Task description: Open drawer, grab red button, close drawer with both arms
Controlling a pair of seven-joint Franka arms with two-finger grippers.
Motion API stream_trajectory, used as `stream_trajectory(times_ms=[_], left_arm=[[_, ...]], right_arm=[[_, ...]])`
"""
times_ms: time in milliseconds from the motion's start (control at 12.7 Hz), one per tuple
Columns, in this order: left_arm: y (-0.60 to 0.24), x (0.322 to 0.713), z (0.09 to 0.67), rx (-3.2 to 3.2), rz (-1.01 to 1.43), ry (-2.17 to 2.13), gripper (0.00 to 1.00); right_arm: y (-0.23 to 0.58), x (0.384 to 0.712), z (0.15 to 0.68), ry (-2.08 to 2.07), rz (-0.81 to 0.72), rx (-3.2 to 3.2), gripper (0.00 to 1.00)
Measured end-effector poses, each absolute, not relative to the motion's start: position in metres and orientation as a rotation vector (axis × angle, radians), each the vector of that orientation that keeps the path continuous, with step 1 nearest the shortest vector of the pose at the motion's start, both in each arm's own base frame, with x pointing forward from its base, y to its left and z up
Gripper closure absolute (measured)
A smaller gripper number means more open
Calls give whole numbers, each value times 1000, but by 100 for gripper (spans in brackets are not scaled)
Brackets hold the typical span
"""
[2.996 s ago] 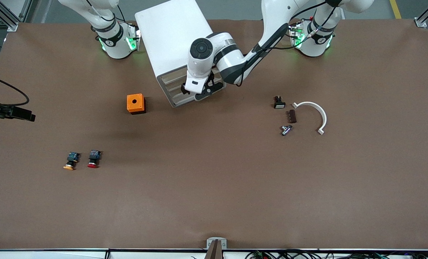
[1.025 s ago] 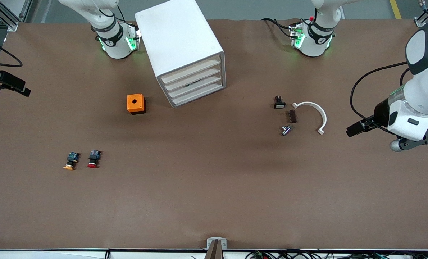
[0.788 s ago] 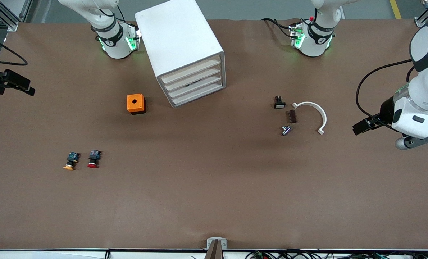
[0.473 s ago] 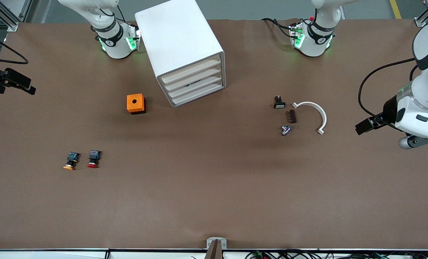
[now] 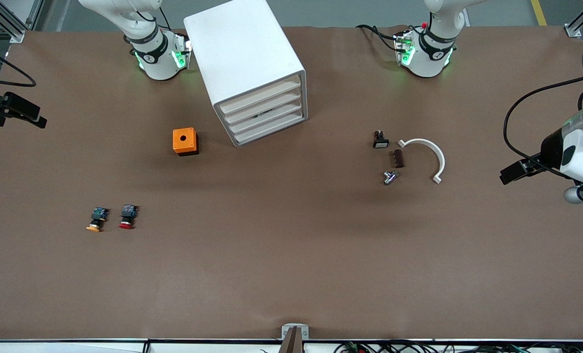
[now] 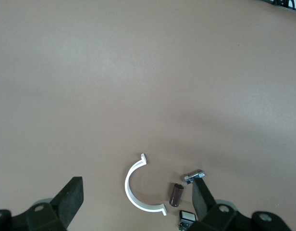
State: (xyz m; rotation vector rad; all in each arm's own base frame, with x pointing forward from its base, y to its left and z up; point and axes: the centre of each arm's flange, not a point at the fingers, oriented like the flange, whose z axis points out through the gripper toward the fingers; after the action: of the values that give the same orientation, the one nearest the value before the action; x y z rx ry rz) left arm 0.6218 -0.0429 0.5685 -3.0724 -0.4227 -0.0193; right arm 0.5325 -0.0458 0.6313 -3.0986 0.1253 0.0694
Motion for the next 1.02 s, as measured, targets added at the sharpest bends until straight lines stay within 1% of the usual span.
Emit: stream_trajectory(times_ms=[394, 710, 1025], left_arm=[[-39, 607, 579, -3056, 60, -349, 0], [-42, 601, 589, -3054, 57, -304, 0], [-48, 565, 626, -3030, 38, -203, 0]], right_arm=[[-47, 532, 631, 115, 69, -3098, 0], [-46, 531, 634, 111, 62, -3099, 0], [-46, 530, 636, 84, 49, -3104, 0]])
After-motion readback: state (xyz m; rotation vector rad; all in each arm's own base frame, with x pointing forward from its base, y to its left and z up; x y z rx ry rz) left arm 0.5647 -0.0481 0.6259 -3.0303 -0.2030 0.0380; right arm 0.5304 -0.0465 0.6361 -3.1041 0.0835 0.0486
